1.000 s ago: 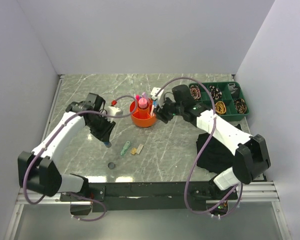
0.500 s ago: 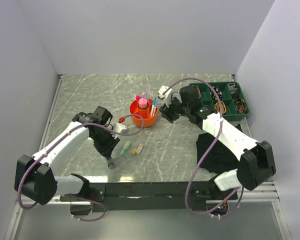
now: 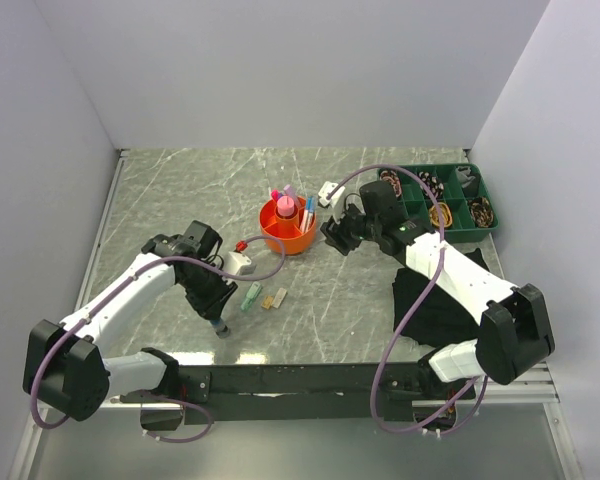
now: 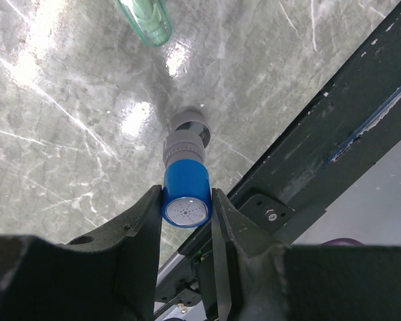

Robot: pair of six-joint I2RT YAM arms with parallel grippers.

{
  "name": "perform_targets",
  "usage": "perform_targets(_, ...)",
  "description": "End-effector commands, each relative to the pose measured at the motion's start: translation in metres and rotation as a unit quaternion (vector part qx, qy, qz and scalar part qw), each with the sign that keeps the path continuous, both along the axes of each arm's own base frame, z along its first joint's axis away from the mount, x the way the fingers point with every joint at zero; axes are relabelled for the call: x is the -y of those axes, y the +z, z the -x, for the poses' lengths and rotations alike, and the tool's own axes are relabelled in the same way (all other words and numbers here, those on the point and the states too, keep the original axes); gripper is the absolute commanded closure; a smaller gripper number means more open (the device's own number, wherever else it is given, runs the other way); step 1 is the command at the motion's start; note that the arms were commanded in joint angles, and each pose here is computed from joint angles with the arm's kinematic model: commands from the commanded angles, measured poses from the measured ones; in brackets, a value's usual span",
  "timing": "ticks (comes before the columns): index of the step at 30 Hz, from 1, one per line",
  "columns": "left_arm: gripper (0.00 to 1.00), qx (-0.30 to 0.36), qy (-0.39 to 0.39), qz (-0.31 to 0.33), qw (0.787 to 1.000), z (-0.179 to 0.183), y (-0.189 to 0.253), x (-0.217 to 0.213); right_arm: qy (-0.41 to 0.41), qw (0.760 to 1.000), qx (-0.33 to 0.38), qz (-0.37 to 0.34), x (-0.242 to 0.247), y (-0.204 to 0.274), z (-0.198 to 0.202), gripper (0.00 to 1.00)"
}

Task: Sort the stationery into containers
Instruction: Close the stationery at the center of the board.

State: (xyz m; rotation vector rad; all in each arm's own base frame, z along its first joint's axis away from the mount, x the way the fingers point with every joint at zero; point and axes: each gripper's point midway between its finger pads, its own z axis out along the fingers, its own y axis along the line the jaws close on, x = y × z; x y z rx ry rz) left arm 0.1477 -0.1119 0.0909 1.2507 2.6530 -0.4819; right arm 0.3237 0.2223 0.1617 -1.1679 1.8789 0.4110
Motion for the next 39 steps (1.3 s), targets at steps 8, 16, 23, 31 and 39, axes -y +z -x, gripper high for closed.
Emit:
perform_targets(8,0.99,0.002,-0.005,0.020,1.000,0.003,0.003,0.005,0.000,0.999,0.026,-0.023,-0.004,0.019,-0.004,0.40)
perform_targets(16,0.99,-0.005,-0.007,0.012,1.000,0.005,-0.003,0.003,-0.001,0.999,0.024,-0.025,-0.004,0.017,-0.005,0.40)
perform_targets(23,0.99,-0.013,-0.010,0.006,1.000,0.007,-0.007,0.003,-0.002,0.999,0.022,-0.026,-0.005,0.013,-0.004,0.40)
perform_targets(31,0.99,-0.015,-0.015,0.004,1.000,0.005,-0.010,0.007,-0.004,0.999,0.020,-0.028,-0.004,0.011,-0.004,0.40)
perform_targets(39,0.99,-0.018,-0.014,-0.001,1.000,0.000,-0.013,0.011,-0.009,0.999,0.020,-0.029,0.000,0.008,-0.003,0.40)
